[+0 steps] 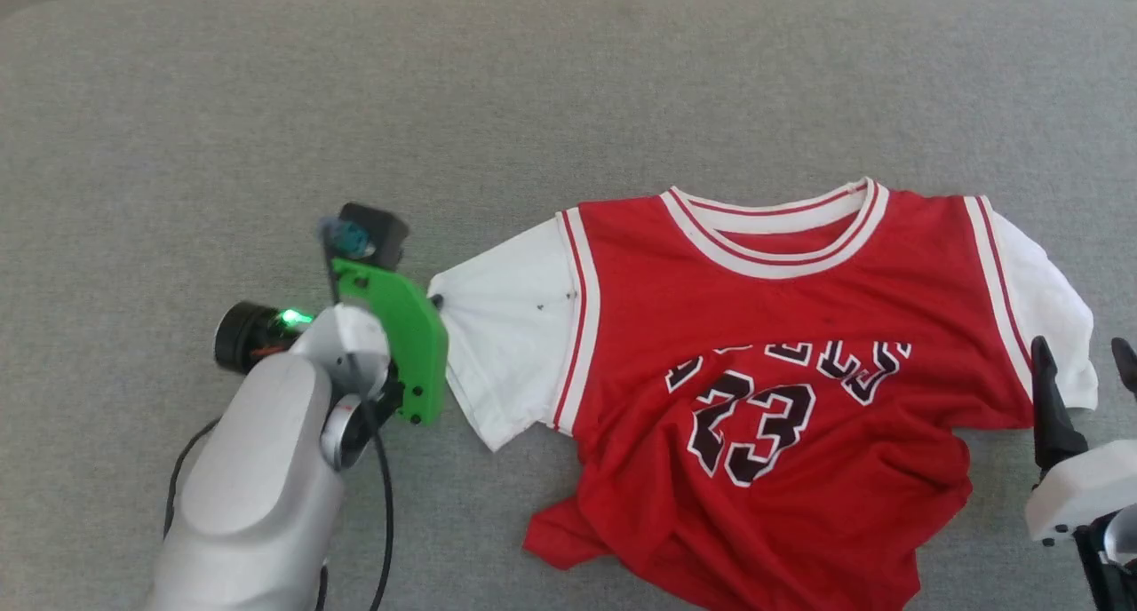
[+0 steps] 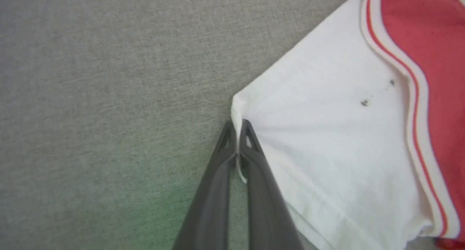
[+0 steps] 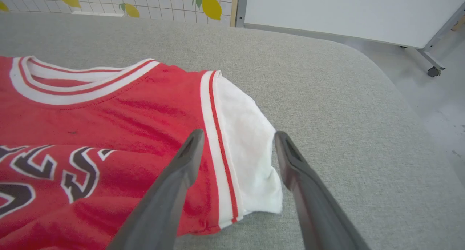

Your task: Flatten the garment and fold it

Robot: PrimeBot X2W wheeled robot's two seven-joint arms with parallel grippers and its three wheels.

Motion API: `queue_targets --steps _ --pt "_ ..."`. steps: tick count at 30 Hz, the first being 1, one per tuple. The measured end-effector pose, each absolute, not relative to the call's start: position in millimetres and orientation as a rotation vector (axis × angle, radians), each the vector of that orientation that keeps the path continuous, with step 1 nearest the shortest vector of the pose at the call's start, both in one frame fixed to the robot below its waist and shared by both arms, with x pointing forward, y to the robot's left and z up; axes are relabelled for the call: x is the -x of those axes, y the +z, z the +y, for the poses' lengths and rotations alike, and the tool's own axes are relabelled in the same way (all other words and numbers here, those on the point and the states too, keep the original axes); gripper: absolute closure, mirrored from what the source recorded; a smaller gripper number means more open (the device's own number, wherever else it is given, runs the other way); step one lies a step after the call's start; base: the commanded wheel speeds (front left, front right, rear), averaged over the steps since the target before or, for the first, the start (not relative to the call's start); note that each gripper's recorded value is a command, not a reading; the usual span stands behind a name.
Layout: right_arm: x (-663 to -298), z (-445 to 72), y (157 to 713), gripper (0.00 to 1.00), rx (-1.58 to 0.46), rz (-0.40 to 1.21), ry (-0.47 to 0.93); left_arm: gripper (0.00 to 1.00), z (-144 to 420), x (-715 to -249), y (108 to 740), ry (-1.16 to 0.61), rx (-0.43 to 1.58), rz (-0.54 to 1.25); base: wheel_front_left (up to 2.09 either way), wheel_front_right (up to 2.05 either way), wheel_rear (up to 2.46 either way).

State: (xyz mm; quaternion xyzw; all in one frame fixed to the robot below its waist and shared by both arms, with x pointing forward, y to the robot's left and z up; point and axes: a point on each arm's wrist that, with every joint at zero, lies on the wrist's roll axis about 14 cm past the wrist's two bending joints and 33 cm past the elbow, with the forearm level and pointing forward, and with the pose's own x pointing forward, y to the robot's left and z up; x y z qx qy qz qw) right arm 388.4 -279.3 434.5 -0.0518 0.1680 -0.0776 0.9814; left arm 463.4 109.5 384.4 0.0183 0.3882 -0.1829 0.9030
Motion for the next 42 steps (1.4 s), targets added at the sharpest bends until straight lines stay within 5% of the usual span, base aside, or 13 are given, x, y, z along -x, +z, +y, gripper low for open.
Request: queue_targets --steps 14,23,30,39,40,41,42 --pt "-415.6 -241.1 434.3 0.0 0.144 0.542 0.051 1.0 199.0 -450.4 467.4 -0.125 -0.029 0.443 0.0 0.0 0.0" --pt "-475.1 -217.5 451.4 0.0 0.232 0.692 0.164 1.0 199.5 -424.3 483.5 -0.133 -0.04 0.418 0.0 0.0 0.0" --pt "-481.8 -212.1 401.6 0.0 0.315 0.962 0.218 1.0 195.0 -415.7 478.8 -0.134 -0.021 0.423 0.0 0.0 0.0" --pt "-493.6 -205.8 368.0 0.0 0.43 1.058 0.267 1.0 190.4 -410.5 467.5 -0.138 -0.004 0.446 0.0 0.0 0.0" --pt "-492.7 -204.4 364.4 0.29 0.43 1.071 0.277 1.0 189.7 -410.5 466.3 -0.14 -0.003 0.445 0.0 0.0 0.0" --pt "-493.6 -204.3 363.7 0.82 0.441 1.075 0.286 1.0 189.6 -410.4 465.0 -0.139 -0.001 0.448 0.0 0.0 0.0" --pt "-495.4 -204.3 364.1 1.0 0.452 1.069 0.292 1.0 189.8 -410.2 463.8 -0.137 0.001 0.451 0.0 0.0 0.0"
